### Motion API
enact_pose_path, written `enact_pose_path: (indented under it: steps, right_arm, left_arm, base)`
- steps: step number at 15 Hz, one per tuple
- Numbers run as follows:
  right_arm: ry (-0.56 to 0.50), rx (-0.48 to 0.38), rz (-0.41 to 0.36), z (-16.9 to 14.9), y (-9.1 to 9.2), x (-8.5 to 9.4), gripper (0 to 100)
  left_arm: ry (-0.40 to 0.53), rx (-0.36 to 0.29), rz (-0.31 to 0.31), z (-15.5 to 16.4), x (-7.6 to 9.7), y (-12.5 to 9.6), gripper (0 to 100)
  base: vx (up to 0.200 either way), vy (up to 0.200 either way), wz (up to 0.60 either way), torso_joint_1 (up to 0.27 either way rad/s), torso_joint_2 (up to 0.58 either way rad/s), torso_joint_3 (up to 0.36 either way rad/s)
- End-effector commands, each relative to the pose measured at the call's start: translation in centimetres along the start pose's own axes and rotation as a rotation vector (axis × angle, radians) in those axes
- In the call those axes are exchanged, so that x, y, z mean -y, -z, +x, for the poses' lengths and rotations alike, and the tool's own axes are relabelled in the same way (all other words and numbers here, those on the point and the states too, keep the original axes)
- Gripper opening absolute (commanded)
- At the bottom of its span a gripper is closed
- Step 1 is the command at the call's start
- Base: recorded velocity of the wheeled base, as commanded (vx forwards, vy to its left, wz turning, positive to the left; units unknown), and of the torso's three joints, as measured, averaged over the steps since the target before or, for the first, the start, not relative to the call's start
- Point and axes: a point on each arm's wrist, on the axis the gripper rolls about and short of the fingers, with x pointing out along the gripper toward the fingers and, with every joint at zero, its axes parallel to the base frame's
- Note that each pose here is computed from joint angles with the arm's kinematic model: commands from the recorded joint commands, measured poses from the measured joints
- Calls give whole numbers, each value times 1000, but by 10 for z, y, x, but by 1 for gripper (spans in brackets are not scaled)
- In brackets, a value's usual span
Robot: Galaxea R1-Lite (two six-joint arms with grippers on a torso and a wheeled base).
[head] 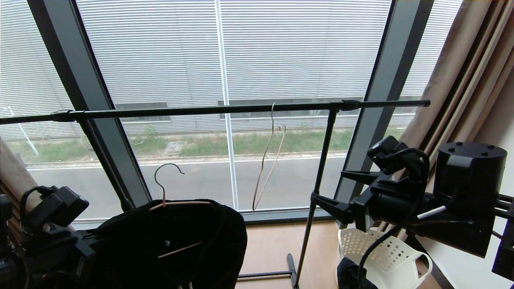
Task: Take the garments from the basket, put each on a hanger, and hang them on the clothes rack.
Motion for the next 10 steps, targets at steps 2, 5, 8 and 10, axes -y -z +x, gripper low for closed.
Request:
enact_pose_path:
  steps: [2,5,8,10]
  right_arm:
    - [-1,-7,0,2,2,0,100]
    - [-1,7,-1,4,1,0,100]
    - [1,6,-1,6,2,1,100]
    - [1,6,-1,7,2,1,100]
  left_arm:
    - [-33,53,-55,3,-9,-11,0]
    - [-95,89,-90,7,-18,-21,0]
    - [-152,75,-90,20,-24,-29,0]
    - [-160,120,-128,36,-22,-43,0]
  base:
    - [0,0,0,0,0,0]
    - [0,0,0,0,0,0]
    - [0,0,0,0,0,0]
    - [0,0,0,0,0,0]
